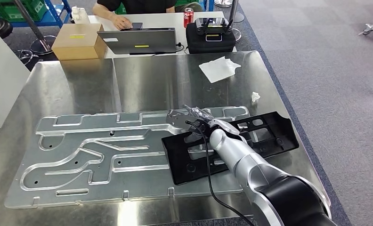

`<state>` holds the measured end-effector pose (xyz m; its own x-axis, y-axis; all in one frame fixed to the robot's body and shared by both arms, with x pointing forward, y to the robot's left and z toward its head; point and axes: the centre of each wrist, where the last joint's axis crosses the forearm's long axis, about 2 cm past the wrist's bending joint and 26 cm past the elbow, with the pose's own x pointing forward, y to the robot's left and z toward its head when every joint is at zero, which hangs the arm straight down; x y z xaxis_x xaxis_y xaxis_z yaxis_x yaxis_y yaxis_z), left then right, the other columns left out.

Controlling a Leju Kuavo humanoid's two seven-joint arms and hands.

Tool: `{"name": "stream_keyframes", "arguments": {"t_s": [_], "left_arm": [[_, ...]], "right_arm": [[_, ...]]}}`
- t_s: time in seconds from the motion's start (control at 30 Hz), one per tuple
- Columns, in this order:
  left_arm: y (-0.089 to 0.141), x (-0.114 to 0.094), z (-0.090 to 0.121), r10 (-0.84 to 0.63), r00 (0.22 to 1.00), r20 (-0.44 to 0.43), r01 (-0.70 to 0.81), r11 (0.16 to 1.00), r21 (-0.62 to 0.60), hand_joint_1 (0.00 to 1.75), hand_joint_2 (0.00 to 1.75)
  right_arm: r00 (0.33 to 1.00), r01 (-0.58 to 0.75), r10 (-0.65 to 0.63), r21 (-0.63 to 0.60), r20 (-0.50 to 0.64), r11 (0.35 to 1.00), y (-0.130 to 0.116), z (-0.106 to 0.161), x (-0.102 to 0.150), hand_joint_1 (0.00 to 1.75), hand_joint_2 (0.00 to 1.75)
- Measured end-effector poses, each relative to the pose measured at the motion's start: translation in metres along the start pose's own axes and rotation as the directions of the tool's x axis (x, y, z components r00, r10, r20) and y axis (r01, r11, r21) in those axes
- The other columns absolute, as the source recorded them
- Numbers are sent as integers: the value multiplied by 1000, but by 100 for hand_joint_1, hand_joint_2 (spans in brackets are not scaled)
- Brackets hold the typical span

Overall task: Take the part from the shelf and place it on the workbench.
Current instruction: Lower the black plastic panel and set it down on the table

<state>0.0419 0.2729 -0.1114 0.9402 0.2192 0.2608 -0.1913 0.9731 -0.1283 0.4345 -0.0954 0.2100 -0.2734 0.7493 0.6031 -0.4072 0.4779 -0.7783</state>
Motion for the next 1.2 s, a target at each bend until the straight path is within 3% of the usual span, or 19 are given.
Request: {"name": "stream_keyframes", "arguments": {"t_s": [0.77,0.87,1.2], "left_arm": [[0,0,0,4,1000,14,-4,1000,-6,0,175],[-1,-2,0,10,1000,19,-10,1000,-5,0,175],[-5,-4,0,35,999,37,-35,999,-3,0,175]], "right_arm": [[1000,21,-21,-34,19,999,-7,0,-2,0,175],[995,89,-84,-95,61,992,-26,-3,1,0,175],[985,111,-74,-244,153,963,-113,-9,36,0,175]]}}
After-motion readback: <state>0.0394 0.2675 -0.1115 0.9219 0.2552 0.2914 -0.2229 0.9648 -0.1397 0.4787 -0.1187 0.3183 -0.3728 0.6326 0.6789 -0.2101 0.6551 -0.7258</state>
